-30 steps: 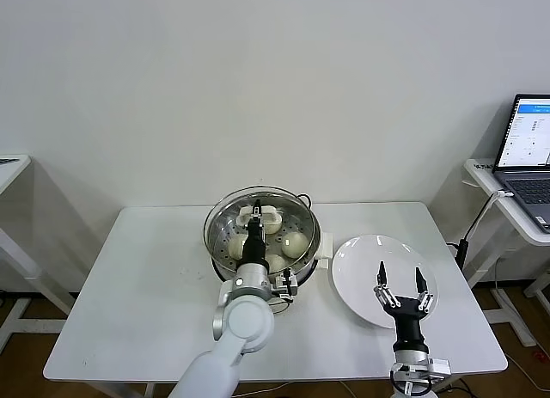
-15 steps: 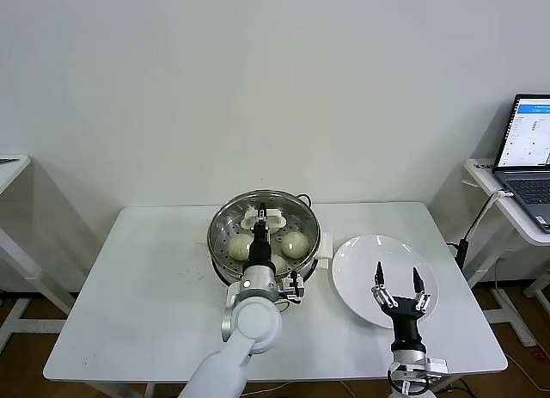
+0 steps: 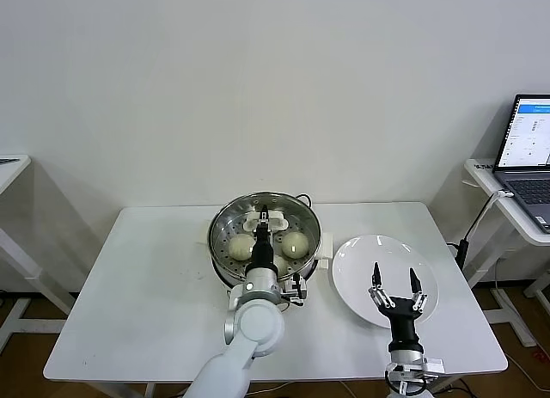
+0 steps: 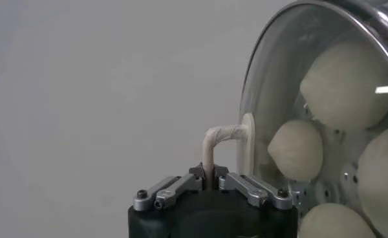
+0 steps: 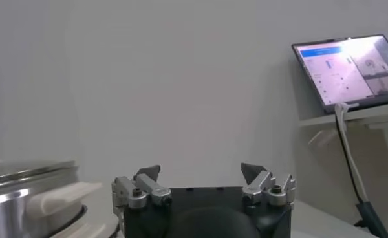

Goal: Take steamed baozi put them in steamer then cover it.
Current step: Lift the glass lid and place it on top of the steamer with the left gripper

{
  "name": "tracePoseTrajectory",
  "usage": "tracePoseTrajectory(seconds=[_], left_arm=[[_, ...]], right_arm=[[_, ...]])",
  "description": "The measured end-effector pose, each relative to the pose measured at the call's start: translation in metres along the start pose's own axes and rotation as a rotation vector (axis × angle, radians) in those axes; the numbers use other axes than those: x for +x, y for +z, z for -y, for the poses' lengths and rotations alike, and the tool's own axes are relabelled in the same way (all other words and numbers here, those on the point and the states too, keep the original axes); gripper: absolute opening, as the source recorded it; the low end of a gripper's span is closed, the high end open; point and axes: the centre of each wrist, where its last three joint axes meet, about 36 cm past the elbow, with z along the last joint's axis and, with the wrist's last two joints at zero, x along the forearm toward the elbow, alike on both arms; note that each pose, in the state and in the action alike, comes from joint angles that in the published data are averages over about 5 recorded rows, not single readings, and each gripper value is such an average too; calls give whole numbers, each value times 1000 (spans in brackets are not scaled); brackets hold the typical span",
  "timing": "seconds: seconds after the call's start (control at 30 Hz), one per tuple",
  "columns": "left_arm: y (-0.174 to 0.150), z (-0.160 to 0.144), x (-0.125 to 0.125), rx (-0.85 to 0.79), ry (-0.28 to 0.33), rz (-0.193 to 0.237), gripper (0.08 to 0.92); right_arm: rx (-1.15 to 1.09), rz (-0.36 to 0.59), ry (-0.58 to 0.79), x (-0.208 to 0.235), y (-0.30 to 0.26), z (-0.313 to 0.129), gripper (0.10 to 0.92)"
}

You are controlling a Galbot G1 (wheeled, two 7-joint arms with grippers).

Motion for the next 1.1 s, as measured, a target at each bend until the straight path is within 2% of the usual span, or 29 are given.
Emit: tracePoseTrajectory(seconds=[0.63, 0.87, 1.1], left_arm=[[5, 7, -4, -23, 2, 5, 202], [10, 8, 3, -31, -4, 21, 385], [20, 1, 23, -18, -15, 38, 584]], right_arm=[[7, 5, -9, 0, 0, 0, 823], [9, 4, -10, -1, 1, 0, 823], [14, 5, -14, -3, 2, 2, 823]])
